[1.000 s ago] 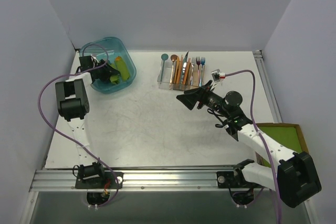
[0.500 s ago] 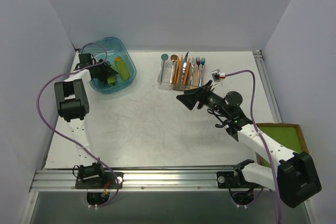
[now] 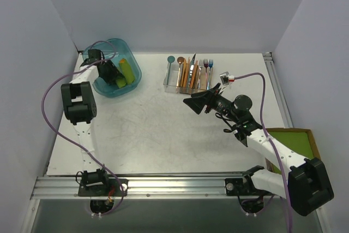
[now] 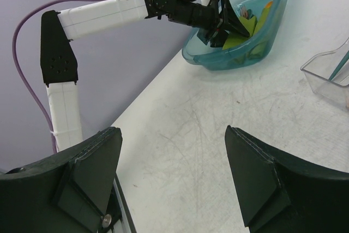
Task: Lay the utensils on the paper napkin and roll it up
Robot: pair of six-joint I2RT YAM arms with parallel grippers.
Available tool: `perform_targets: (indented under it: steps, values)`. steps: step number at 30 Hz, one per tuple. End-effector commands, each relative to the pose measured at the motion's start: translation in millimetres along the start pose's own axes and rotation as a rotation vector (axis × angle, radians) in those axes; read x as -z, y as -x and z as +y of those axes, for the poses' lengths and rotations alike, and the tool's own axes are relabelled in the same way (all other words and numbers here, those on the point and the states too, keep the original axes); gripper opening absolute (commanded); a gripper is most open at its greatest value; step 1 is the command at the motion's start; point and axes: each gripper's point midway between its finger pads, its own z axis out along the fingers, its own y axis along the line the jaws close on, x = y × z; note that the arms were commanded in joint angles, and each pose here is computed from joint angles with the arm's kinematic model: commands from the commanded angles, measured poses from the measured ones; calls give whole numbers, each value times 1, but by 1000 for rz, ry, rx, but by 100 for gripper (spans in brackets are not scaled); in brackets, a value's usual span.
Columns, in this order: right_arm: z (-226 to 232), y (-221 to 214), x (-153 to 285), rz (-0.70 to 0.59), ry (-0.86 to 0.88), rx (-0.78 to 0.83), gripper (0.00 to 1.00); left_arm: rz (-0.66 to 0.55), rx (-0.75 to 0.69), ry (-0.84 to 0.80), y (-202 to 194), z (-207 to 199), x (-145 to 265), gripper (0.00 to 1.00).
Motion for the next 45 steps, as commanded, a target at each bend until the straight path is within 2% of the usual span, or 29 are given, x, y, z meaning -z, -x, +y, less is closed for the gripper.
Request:
perform_targets:
  steps: [1,5,15,18,19,27,28,30,34,37,41,45]
  values:
    - [15,11,2,-40,65,40,78,150,29,200,-45,53,-14,57]
    - [14,12,2,-40,64,42,77,154,21,213,-46,56,-11,57]
    - [12,10,1,-33,59,39,78,154,-26,288,-41,66,11,70]
    - [11,8,1,-29,58,41,78,120,-46,297,-31,62,21,82]
    - [10,7,1,-27,59,42,78,98,-55,292,-25,58,26,84]
    - [8,5,0,-20,53,46,79,26,-116,290,0,36,58,87]
    - [7,5,-2,-15,49,47,79,4,-122,291,5,32,66,87]
    - [3,3,-3,-1,38,50,79,3,-134,308,1,34,74,96]
    - [-11,4,-6,12,-42,42,85,-84,-143,276,-2,27,112,94]
    - [-13,11,-6,-5,-71,64,87,-189,-160,210,8,2,149,94]
    - [-12,19,-2,-39,-97,108,89,-238,-208,124,15,-24,178,94]
    - [-21,25,-1,-41,-163,132,90,-249,-256,89,0,-36,208,94]
